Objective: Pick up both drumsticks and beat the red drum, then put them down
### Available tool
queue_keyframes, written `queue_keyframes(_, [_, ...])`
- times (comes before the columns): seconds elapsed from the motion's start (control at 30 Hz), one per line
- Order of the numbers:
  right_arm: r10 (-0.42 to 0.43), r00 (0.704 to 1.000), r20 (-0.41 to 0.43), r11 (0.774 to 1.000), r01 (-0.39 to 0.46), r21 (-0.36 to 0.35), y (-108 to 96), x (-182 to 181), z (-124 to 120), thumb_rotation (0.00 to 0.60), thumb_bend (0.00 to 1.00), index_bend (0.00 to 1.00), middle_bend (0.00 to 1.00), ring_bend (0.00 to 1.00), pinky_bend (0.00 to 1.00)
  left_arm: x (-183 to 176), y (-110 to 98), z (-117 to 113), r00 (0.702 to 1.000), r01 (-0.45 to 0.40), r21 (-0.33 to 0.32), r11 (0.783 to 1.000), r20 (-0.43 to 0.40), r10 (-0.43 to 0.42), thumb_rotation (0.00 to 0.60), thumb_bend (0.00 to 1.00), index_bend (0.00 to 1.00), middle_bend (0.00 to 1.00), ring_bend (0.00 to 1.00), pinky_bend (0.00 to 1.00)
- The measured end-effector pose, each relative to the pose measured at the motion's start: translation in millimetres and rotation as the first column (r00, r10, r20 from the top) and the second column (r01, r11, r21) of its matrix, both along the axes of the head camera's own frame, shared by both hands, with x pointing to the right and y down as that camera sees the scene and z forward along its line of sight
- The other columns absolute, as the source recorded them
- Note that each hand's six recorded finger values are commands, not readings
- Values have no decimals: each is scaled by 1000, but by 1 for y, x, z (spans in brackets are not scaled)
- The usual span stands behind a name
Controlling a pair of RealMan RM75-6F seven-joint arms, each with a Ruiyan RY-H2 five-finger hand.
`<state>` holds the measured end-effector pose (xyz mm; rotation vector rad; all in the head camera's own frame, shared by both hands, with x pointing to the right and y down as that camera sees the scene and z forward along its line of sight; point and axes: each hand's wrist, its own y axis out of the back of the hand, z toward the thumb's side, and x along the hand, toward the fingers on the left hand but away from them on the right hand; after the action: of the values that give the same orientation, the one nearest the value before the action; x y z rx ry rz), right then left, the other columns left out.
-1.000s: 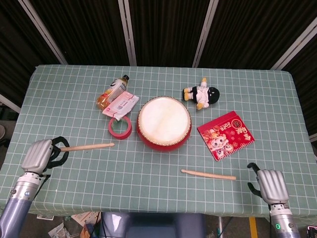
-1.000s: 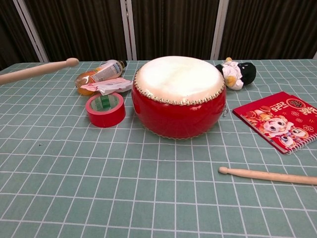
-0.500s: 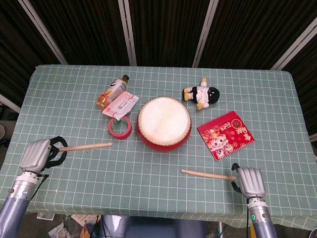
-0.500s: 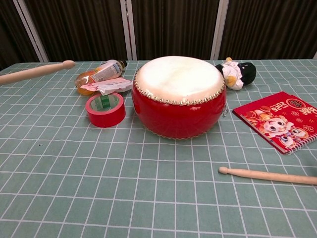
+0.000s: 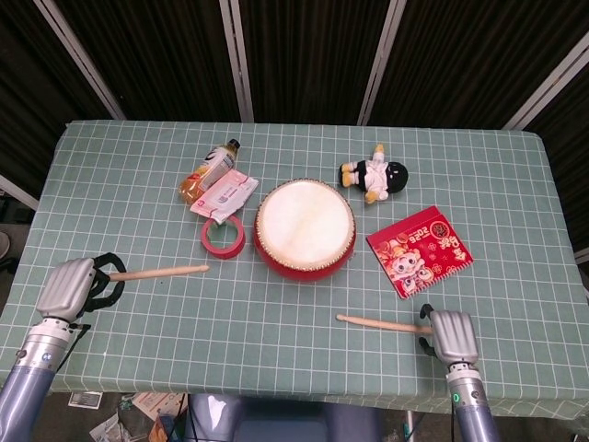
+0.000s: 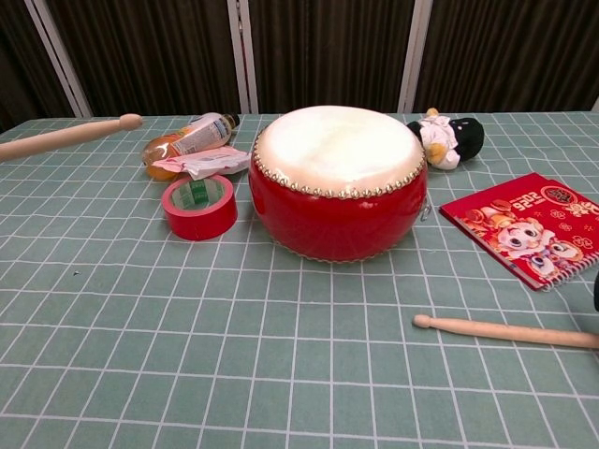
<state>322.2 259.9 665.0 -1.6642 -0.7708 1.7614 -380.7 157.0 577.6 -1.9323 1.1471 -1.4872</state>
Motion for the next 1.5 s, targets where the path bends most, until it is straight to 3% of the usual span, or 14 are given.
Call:
queue_keyframes(1.03, [20,998,-59,998,-23,-53,7,10,28,600,392,503,1000,1000,1000,-3,-2,2,1000,0,-8,1000,9,1,600,584,723,1000,1000,1000])
queue_keyframes(1.13, [17,998,-66,998,-21,-59,8,10,29,600,458,605,1000,1000,1000,-3,-2,2,1000,0,-8,1000,11,0,600,584,723,1000,1000,1000])
queue_keyframes(1.2, [18,998,-64,998,-22,-59,8,10,29,600,578,765,1000,1000,1000,-4,-2,2,1000,1,-9,1000,11,-1,600,584,723,1000,1000,1000])
queue_keyframes(1.3, [20,998,-54,998,-23,-52,7,9,28,600,752,916,1000,1000,1000,-4,-2,3,1000,1,-10,1000,12,-1,600,593,726,1000,1000,1000])
queue_keyframes(1.5, [21,1000,-5,1000,-21,-18,0,3,17,600,852,980,1000,1000,1000,-4,-3,3,1000,-12,-15,1000,16,12,600,609,731,1000,1000,1000])
